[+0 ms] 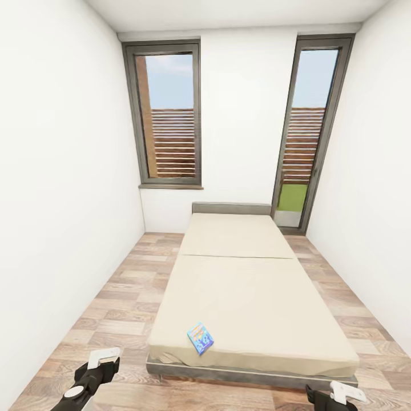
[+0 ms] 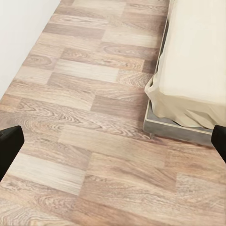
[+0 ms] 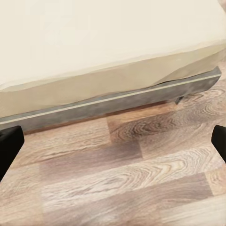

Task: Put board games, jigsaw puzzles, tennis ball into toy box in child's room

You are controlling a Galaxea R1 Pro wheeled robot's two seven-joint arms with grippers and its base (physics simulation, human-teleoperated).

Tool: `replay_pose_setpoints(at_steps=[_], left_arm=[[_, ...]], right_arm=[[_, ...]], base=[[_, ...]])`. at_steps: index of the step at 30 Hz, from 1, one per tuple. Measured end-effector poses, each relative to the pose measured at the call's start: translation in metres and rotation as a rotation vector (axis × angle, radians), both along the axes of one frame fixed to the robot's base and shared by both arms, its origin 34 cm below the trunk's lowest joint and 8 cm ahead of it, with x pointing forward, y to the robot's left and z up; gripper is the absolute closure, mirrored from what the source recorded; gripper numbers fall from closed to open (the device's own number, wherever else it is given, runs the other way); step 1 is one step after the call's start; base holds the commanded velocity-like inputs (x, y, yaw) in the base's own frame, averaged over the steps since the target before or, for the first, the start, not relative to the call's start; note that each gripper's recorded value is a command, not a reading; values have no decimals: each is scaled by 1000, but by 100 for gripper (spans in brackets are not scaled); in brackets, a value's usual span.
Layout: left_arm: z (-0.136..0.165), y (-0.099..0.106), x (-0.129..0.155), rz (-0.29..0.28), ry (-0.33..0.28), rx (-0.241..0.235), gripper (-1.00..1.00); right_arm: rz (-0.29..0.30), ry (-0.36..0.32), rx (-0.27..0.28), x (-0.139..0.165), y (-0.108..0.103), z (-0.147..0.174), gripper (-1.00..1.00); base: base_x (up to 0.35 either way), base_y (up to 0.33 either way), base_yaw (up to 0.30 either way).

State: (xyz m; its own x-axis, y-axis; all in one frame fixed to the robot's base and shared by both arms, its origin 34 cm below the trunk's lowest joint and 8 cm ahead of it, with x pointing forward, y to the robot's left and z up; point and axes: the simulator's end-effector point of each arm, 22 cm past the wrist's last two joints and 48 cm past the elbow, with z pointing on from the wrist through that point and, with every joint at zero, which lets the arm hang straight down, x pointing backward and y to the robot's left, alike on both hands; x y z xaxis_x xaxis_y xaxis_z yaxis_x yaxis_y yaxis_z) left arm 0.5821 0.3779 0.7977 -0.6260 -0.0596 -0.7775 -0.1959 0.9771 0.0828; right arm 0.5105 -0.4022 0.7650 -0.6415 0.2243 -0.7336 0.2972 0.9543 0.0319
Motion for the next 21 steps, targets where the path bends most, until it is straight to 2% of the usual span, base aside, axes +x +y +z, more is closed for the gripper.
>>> replay_pose_setpoints(at_steps=[7, 16, 21], left_arm=[[0, 0, 0, -1, 0, 1, -100], [0, -2, 0, -4, 1, -1, -100], [0, -3, 1, -4, -1, -2, -100]], right_arm=[[-1, 2, -1, -1, 0, 0, -100], [1, -3, 1, 1, 0, 1, -100], [18, -62, 0, 23, 3, 22, -100]], base=[[0, -21, 0], [0, -206, 0], [0, -53, 0]])
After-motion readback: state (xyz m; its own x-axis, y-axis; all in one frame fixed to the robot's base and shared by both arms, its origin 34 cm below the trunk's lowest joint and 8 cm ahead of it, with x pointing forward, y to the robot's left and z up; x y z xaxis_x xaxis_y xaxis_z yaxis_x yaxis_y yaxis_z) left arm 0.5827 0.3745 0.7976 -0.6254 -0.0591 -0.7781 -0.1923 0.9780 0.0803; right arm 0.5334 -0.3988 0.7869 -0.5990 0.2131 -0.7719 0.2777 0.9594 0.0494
